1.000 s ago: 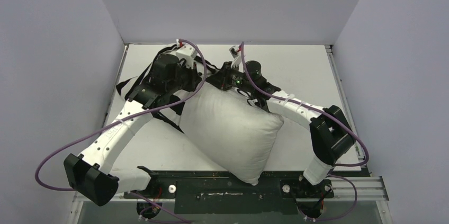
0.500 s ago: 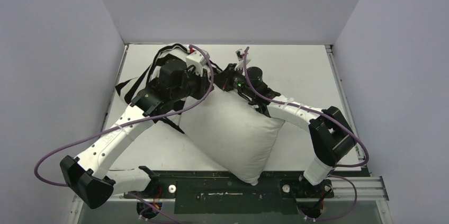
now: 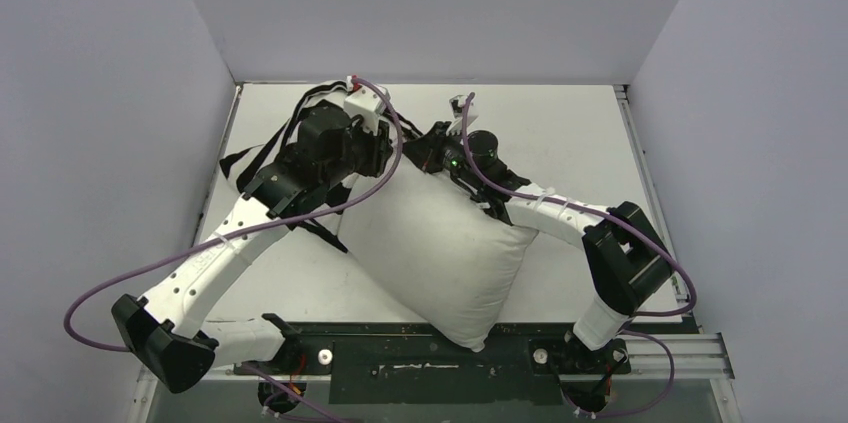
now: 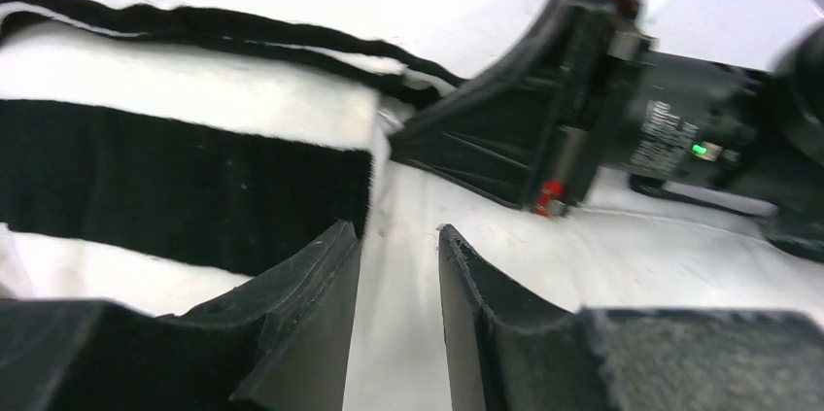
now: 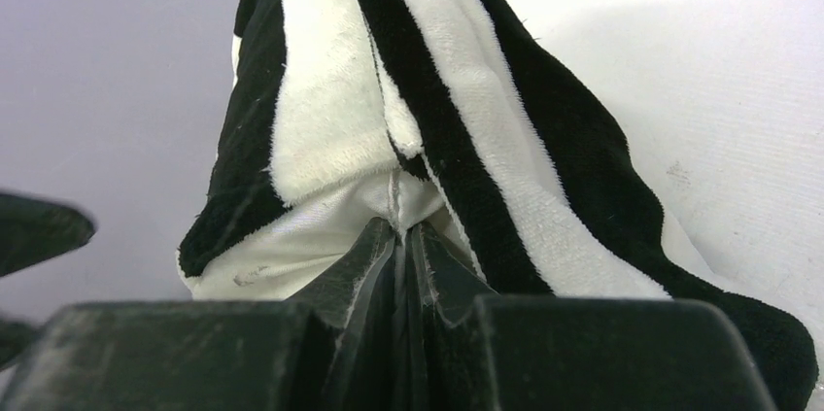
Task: Put the pillow into the pillowcase
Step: Stuff the pillow into the pillowcase.
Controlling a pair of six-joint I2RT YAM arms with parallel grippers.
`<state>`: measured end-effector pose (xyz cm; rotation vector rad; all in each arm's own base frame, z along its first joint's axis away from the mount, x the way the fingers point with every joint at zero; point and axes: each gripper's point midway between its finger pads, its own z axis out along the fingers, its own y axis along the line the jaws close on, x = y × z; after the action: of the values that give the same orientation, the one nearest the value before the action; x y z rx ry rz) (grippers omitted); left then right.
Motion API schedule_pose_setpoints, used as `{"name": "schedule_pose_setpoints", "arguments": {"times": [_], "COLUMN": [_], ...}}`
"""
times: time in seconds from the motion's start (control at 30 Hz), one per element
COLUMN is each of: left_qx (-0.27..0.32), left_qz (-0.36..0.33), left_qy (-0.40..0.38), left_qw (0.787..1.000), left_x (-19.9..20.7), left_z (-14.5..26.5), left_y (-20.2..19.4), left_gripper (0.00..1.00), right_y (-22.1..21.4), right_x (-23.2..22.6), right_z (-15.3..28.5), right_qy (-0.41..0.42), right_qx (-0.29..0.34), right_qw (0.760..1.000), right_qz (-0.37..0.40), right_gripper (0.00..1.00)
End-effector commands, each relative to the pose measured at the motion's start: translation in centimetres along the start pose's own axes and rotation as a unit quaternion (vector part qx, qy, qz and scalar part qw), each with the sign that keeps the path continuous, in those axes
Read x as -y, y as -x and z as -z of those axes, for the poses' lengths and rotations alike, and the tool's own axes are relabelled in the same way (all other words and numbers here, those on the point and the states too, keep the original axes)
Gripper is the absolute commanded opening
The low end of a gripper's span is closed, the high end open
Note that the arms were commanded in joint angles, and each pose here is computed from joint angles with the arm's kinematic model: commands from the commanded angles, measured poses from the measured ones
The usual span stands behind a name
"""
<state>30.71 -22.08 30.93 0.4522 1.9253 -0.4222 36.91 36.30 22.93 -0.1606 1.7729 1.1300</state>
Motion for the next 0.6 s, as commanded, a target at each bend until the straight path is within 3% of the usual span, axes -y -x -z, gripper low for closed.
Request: {"name": "schedule_pose_setpoints", "arguments": {"times": [0.0,0.33,0.5,0.57], "left_qx": [0.012,0.005,0.015,0.033], "left_qz": [-0.025,-0.021,-0.007,0.006], "left_qy": [0.061,0.086,0.035,-0.006], "left_qw": [0.998,0.996,0.999,0.999], "left_x": [-2.9,-5.5,-3.7,-2.1], "left_z": [-1.5,-4.9,-4.4,-3.6], "left_y": [1.7,0.5,1.3,2.4], "left_gripper": [0.35,0.37,0.03,0.00], "right_y": [2.1,2.2,2.0,2.1], "right_x": [-3.6,-4.2,-3.7,-3.4], "right_z": [1.0,1.1,0.9,0.7], "right_qy": [0.050,0.057,0.049,0.044], "right_qx": [0.038,0.038,0.040,0.046], "right_qw": [0.998,0.998,0.998,0.998], "right_qz": [0.008,0.013,0.006,0.000], "right_gripper": [0.00,0.00,0.00,0.00]}}
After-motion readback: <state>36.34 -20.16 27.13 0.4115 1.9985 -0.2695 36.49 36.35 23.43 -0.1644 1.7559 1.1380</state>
